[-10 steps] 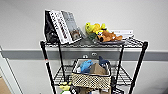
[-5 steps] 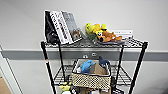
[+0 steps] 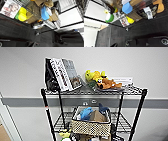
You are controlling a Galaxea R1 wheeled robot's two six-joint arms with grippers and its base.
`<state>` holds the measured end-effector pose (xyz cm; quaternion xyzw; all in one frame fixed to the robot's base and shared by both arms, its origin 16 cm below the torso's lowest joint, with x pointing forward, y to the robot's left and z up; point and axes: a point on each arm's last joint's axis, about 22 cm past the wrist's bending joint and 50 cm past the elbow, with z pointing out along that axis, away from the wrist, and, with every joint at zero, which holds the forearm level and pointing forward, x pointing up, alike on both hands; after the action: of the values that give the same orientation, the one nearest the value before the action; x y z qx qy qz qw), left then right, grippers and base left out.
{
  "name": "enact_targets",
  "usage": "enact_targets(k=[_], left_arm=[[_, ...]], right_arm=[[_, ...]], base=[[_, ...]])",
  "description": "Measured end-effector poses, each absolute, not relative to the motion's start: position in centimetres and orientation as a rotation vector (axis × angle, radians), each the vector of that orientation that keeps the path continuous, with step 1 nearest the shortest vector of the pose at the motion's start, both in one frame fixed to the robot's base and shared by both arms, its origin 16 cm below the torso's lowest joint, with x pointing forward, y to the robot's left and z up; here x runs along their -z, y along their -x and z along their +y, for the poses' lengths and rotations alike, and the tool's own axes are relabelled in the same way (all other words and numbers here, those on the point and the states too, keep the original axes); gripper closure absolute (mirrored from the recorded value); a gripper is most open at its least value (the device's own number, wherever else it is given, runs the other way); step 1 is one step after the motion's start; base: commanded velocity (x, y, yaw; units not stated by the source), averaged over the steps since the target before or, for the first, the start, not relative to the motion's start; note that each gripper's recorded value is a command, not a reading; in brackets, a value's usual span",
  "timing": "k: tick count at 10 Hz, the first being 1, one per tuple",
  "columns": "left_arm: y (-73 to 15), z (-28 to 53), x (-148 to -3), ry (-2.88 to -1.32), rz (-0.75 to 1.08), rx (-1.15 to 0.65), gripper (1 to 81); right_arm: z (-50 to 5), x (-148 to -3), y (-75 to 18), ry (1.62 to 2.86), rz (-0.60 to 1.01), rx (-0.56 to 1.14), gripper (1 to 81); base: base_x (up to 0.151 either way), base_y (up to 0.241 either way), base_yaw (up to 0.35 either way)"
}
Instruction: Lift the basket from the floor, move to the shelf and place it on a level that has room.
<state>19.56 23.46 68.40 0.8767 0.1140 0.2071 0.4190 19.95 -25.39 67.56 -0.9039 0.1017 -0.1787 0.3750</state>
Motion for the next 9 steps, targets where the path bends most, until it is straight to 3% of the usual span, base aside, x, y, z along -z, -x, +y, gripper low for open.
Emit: enact_targets(k=[9], left_arm=[[-11.2, 20.4, -55.3, -2.337, 0.33, -0.455, 1.0]], right_arm=[[-24.6, -55.6, -11.3, 2.481, 0.243, 0.337, 1.0]], base=[[0.0, 0.0, 0.0]])
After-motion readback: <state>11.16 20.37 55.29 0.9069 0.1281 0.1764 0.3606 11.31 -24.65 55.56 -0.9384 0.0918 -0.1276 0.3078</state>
